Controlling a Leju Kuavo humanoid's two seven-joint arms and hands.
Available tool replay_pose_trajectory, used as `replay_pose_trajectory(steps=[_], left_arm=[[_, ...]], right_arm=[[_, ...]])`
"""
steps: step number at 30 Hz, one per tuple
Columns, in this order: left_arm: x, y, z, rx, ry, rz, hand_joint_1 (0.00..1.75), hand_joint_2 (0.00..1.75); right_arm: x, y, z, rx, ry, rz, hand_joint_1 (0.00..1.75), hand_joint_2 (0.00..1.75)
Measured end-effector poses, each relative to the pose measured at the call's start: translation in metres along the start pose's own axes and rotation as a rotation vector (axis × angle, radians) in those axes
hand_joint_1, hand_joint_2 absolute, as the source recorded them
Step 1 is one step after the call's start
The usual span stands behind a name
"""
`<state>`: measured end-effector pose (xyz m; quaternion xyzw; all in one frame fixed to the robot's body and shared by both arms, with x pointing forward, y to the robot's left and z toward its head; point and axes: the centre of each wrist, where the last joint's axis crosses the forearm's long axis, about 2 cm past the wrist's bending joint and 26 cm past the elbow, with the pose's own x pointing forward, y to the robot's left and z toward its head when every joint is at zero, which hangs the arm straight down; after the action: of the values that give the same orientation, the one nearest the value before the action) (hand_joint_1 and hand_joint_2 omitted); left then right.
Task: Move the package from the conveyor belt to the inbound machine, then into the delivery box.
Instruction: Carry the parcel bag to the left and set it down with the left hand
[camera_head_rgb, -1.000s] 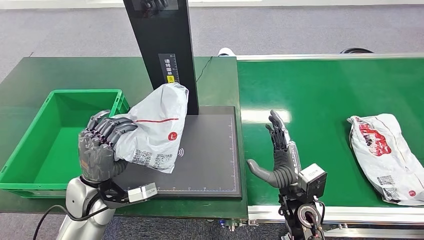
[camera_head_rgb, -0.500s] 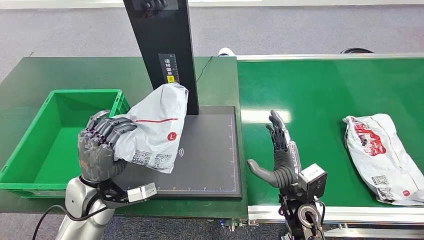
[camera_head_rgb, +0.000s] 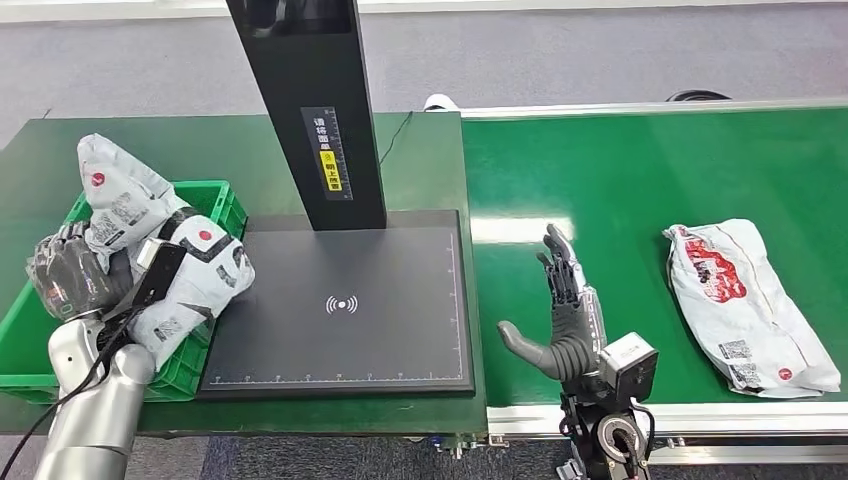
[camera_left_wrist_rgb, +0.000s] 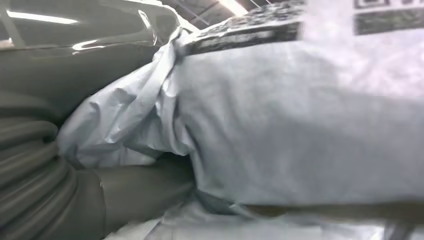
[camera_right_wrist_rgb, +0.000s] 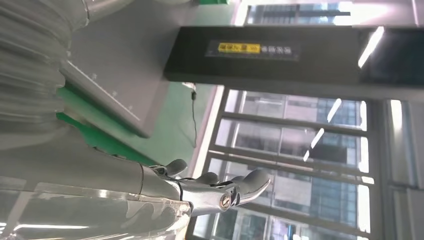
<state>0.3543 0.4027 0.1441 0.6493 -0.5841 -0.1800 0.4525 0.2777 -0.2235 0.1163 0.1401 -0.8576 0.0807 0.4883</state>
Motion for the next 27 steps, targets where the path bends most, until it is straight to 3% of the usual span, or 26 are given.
replay_pose_trajectory(steps=[5,12,27], left_arm=[[-0.016,-0.007,-0.001,-0.034,0.066,-0.025,1.75,1.75],[-0.021,-0.012,0.003,-0.063,0.111,-0.022,1.75,1.75],[-0.019,-0.010,0.006,-0.030,0.069,0.068,1.75,1.75]], right_arm=[[0.001,0.000,-0.001,0.001,-0.002,0.004,0.00,1.75],[0.000,0.000,0.000,0.001,-0.002,0.003,0.00,1.75],[0.000,0.000,-0.001,0.001,-0.002,0.003,0.00,1.75]])
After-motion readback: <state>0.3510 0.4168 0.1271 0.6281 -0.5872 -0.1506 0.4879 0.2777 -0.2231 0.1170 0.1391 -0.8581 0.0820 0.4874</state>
